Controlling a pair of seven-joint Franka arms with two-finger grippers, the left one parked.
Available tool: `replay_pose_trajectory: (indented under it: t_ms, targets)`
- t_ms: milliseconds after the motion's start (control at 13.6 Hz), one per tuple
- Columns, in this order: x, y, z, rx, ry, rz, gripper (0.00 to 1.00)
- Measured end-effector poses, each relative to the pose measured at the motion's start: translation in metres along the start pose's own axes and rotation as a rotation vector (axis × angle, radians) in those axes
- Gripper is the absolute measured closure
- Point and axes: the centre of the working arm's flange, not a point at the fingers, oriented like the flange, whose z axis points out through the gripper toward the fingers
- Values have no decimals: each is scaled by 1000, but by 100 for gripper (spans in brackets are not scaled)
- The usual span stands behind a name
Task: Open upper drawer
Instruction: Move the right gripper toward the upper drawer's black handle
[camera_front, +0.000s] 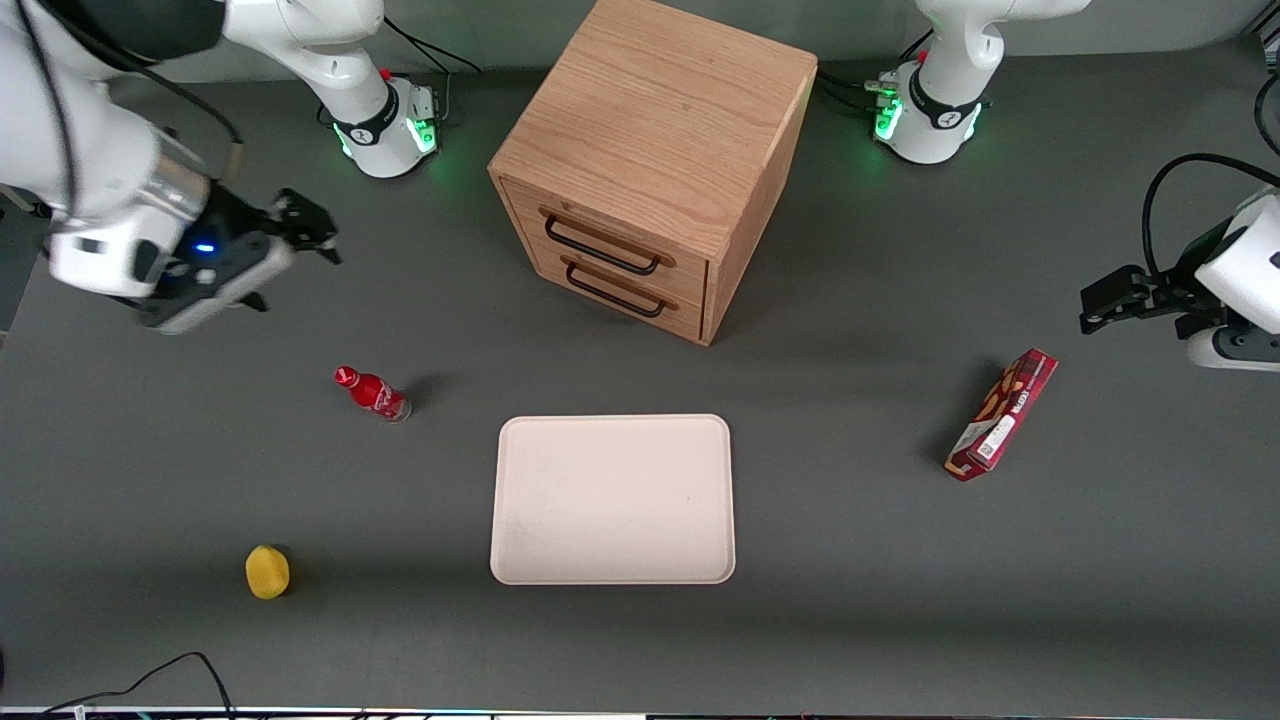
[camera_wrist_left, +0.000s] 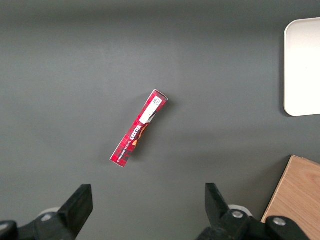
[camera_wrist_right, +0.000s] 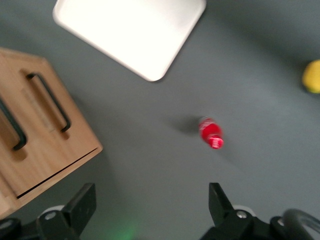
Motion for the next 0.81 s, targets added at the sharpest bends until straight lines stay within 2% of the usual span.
replay_pose_trajectory:
  t_ms: [73, 367, 808]
  targets:
    - [13, -14, 7, 13, -22, -36, 0]
    - [63, -63, 41, 50, -72, -159, 0]
    - [93, -118, 99, 73, -164, -291, 0]
